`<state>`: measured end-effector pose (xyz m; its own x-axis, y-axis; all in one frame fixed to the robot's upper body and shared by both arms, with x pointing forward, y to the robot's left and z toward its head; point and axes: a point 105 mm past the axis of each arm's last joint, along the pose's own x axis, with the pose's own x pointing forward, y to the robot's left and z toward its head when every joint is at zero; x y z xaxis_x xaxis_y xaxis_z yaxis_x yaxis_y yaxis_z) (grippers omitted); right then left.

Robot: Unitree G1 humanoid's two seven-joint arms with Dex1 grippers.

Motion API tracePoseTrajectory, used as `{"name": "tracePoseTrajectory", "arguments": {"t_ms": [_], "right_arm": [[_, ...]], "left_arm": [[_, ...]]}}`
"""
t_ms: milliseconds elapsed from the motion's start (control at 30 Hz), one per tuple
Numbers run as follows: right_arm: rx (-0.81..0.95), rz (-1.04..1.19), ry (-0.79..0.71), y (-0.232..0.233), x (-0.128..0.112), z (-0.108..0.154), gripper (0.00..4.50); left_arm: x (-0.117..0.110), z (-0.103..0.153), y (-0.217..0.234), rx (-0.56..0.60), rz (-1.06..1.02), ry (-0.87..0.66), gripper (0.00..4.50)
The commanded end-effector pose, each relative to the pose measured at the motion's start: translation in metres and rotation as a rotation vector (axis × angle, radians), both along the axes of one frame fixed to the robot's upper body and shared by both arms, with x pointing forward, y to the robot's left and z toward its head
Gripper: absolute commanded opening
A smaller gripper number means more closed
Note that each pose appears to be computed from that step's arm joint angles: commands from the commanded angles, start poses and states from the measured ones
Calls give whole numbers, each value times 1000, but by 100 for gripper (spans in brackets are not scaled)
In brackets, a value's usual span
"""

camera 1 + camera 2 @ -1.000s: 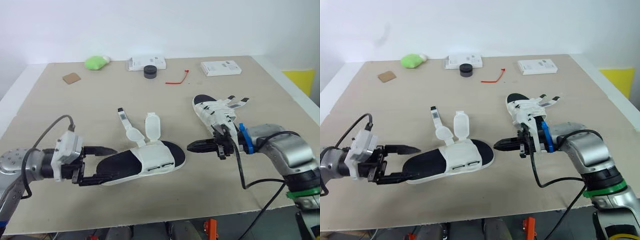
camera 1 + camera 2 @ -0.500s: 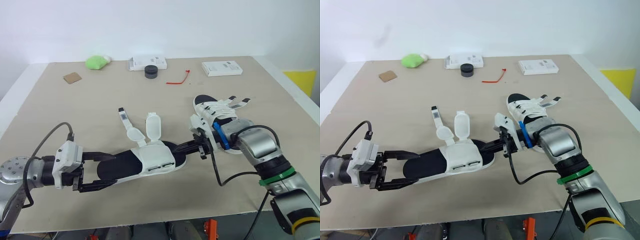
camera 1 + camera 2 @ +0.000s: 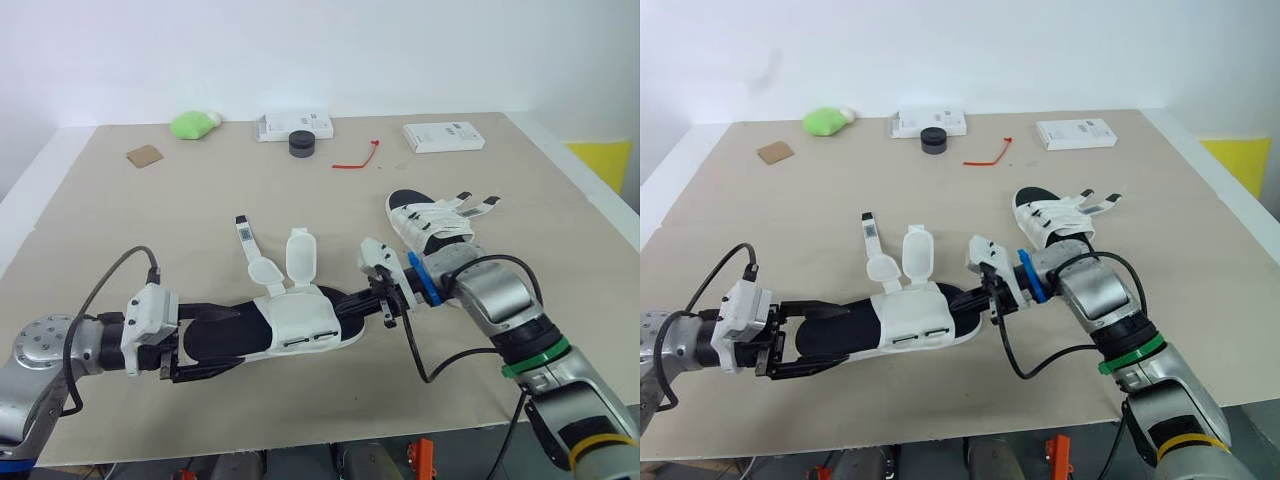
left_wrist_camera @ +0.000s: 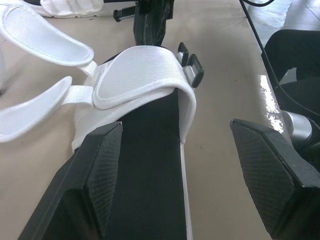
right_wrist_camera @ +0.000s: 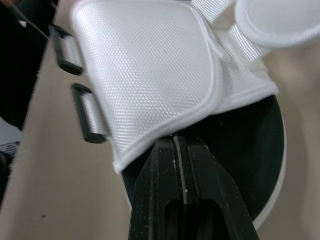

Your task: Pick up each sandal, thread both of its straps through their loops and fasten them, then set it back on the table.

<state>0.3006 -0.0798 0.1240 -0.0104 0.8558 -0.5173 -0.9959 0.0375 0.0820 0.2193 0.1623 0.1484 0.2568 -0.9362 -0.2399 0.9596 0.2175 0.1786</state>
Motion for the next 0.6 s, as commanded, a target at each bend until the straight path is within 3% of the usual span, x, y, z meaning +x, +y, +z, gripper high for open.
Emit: {"name": "tracePoseTrajectory", "arguments": {"t_ms": [33,233,600], "right_arm": [[-1,-32,-61,-2,3,4,2],[-3,-100,-83,0,4,0,2],[-27,-33,-56,0,-6,2,2]], "left_arm": [[2,6,-3,-8,-12,-38,356],[2,6,-4,-6,-15,-38,356],[3,6,-8,7,-36,-41,356]]}}
